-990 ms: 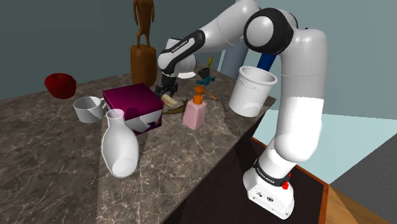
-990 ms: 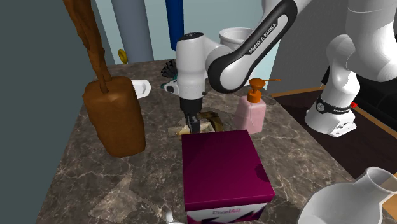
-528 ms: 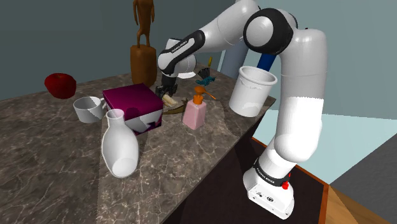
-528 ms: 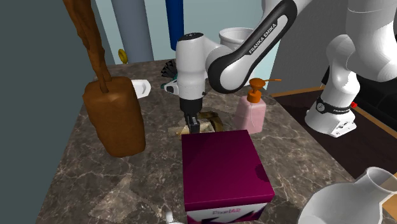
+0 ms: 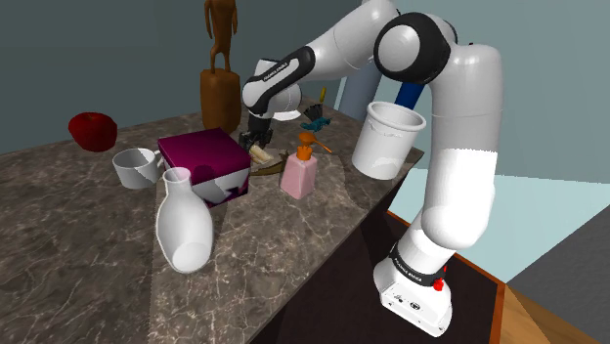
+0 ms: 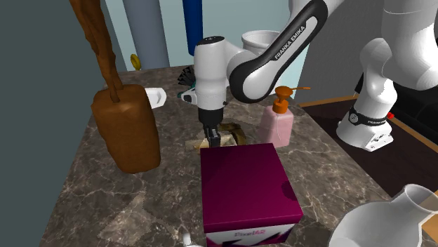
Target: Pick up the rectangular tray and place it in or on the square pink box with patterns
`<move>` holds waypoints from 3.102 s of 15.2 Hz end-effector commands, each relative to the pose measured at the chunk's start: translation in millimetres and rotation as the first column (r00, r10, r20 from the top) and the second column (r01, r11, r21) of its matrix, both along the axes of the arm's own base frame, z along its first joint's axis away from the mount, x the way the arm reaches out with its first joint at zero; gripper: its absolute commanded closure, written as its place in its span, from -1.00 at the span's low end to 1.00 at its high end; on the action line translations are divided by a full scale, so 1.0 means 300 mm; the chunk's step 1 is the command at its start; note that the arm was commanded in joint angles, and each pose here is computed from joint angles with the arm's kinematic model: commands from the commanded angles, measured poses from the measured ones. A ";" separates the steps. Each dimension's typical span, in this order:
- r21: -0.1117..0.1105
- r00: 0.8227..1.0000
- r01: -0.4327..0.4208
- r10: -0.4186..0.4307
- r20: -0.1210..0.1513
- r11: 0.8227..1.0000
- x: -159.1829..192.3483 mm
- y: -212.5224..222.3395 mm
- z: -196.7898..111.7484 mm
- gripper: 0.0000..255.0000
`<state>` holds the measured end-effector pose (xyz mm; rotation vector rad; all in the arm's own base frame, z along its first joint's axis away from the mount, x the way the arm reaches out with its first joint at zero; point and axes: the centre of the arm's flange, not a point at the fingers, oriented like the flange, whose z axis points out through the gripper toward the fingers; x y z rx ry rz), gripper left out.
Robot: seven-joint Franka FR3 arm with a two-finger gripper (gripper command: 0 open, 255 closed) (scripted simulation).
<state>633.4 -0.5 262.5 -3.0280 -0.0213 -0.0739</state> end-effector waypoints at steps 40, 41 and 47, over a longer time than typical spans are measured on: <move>0.000 1.000 0.000 0.000 0.000 1.000 0.000 0.000 0.704 1.00; 0.000 1.000 0.000 0.000 0.000 1.000 0.000 0.000 0.721 1.00; 0.000 1.000 0.000 0.000 0.000 1.000 -0.033 0.217 0.741 1.00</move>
